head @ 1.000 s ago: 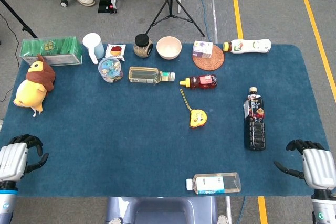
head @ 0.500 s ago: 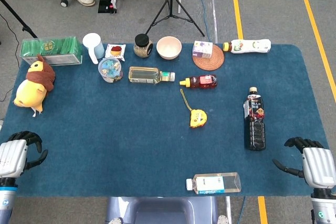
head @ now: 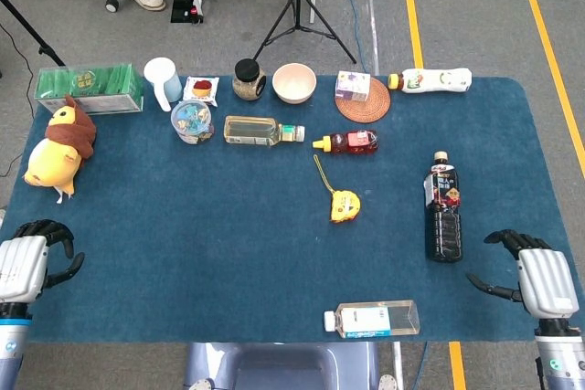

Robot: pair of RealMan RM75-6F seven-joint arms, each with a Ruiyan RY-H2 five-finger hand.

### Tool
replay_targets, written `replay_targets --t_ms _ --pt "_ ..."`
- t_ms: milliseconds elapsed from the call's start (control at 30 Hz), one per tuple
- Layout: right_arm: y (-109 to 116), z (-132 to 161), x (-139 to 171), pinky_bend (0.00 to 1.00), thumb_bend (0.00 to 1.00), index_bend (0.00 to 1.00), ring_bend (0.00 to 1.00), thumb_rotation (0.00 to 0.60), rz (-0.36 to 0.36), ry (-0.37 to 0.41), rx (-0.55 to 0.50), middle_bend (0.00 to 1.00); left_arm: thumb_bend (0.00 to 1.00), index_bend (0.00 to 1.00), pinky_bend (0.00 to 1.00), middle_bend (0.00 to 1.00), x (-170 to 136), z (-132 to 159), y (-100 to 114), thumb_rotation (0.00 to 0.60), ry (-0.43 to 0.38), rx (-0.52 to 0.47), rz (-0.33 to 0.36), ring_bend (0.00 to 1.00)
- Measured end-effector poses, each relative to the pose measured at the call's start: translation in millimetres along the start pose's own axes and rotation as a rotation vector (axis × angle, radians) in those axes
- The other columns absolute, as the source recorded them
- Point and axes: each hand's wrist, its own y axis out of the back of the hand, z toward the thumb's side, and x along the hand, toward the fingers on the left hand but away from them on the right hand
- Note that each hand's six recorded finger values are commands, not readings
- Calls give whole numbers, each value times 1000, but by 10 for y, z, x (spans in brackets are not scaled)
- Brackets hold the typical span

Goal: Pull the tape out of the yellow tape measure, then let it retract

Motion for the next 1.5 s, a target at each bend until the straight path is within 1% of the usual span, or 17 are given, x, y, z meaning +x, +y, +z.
replay_targets --t_ms 133,200,300,400,533,733,867,1067,1200,1500 --pt "-12 102 -127 384 148 324 369 413 31 47 -37 347 294 664 243 458 25 10 33 600 -7 1 5 272" --pt "-20 163 -194 380 148 316 360 412 50 72 -46 340 294 664 243 458 43 14 37 600 -10 -8 -7 272" --pt "-29 319 -339 380 148 303 347 413 86 130 -70 329 294 664 244 458 102 19 69 600 -19 -10 -22 272" --pt "-46 504 -481 380 149 282 331 411 127 193 -96 320 294 665 244 459 173 38 127 600 -27 -6 -14 272" --pt "-83 749 -667 379 148 278 324 413 199 267 -117 317 295 664 244 458 238 76 197 600 -39 5 -7 272" --pt "-143 1156 -962 364 149 278 308 413 299 383 -109 314 293 664 244 458 289 100 298 600 -41 22 9 272" --pt "-217 1378 -1113 354 151 278 305 413 356 438 -109 312 294 665 244 458 329 115 363 600 -42 34 24 272" --pt "-374 1670 -1329 329 154 270 286 417 393 505 -124 303 293 665 244 459 402 131 431 600 -42 54 29 272" --pt "-503 1838 -1440 319 152 269 281 411 407 544 -121 299 293 664 244 459 411 134 434 600 -40 56 26 272" --pt "-792 2044 -1605 313 152 269 277 412 406 588 -107 299 294 664 245 459 368 73 422 600 -12 45 24 272"
